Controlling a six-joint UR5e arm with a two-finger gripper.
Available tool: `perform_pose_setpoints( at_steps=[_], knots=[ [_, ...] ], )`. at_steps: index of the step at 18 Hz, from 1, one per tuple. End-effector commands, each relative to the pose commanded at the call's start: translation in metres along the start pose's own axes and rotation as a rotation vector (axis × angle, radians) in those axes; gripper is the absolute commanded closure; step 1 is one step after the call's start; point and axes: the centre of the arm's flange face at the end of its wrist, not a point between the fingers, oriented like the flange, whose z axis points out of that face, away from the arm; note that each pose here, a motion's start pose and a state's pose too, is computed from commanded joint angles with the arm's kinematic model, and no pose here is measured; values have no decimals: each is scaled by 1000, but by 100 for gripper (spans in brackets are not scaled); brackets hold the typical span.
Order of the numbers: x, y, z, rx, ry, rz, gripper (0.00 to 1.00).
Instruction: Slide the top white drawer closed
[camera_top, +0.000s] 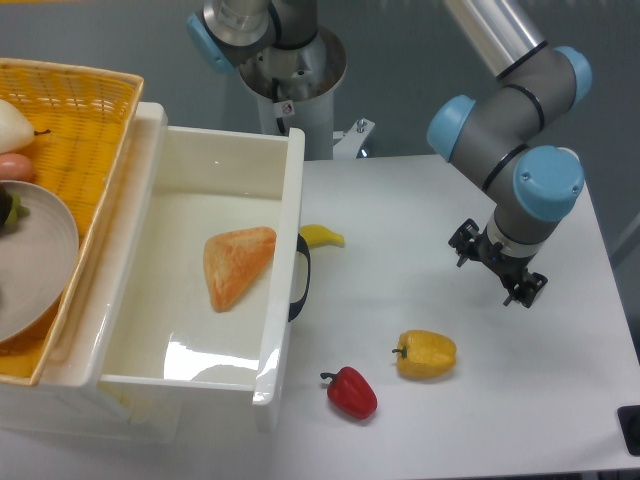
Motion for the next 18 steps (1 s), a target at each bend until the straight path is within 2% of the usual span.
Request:
perform_pose_setpoints(
  at_steps=[7,12,18],
  knots=[
    [0,2,-1,2,-1,-26,0],
    [-2,-7,-2,17,-11,-141,0],
    [10,-22,-23,24,-42,-206,0]
  ],
)
